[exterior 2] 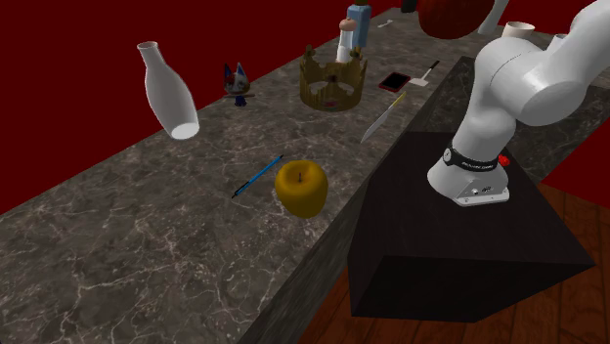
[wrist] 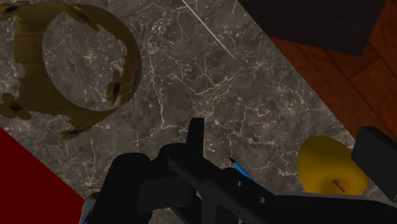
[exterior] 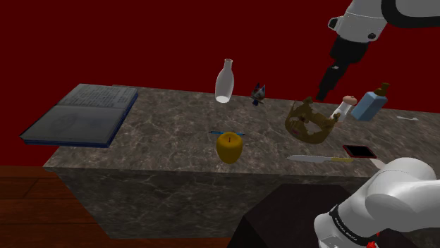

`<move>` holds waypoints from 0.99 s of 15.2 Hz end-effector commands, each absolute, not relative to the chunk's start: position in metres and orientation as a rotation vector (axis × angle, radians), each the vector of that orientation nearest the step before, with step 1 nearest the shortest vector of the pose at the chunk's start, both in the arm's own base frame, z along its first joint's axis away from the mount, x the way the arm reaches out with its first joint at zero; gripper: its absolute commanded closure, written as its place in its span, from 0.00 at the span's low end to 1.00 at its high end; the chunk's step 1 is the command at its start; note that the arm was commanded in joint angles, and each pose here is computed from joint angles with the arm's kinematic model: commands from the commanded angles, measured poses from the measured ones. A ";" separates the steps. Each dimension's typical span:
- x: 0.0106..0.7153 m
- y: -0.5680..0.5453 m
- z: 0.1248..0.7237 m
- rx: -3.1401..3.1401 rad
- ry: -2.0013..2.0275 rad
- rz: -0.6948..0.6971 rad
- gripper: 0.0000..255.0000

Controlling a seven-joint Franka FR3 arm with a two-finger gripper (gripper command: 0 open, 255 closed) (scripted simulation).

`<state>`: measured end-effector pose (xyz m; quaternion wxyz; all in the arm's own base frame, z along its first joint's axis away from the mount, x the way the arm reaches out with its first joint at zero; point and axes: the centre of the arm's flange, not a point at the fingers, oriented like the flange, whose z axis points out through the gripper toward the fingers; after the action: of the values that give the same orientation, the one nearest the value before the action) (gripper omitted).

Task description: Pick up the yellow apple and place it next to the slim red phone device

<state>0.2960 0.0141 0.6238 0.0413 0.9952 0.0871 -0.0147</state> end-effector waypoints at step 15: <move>0.441 0.095 0.527 2.866 1.223 -0.213 0.00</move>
<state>0.4340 0.0854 0.5380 0.0119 0.9271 0.3691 -0.0644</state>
